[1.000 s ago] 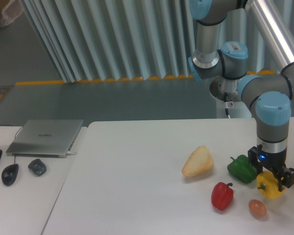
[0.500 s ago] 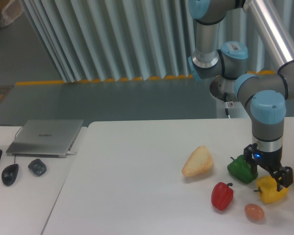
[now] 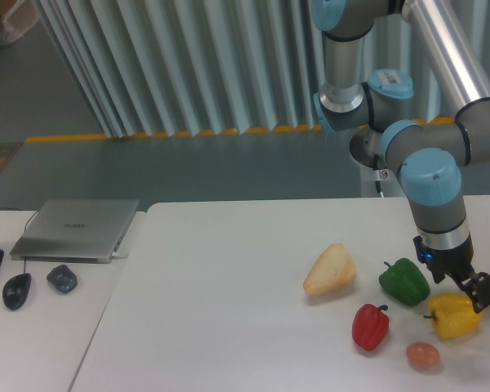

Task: Place the yellow pepper on the table
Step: 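Lift the open gripper up off the yellow pepper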

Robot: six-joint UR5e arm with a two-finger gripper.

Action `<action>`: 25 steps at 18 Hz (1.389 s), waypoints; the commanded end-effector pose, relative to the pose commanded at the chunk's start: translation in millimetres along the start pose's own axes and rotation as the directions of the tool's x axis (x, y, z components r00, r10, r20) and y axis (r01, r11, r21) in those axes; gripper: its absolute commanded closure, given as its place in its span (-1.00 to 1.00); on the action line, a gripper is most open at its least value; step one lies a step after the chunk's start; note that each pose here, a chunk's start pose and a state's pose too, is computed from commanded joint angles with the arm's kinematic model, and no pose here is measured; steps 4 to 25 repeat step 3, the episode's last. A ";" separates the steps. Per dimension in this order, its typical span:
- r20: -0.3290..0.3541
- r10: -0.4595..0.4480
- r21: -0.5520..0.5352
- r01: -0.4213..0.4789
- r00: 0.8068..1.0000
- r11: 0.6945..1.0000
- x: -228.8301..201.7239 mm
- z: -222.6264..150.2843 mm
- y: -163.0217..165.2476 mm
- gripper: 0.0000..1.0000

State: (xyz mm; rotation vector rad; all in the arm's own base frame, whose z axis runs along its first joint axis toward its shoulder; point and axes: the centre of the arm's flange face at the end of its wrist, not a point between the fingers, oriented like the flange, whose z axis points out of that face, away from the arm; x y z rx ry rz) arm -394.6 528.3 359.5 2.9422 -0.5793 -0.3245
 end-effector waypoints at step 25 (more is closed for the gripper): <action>0.011 -0.004 0.003 0.004 1.000 1.000 -7.1 -8.3 15.5 -1.00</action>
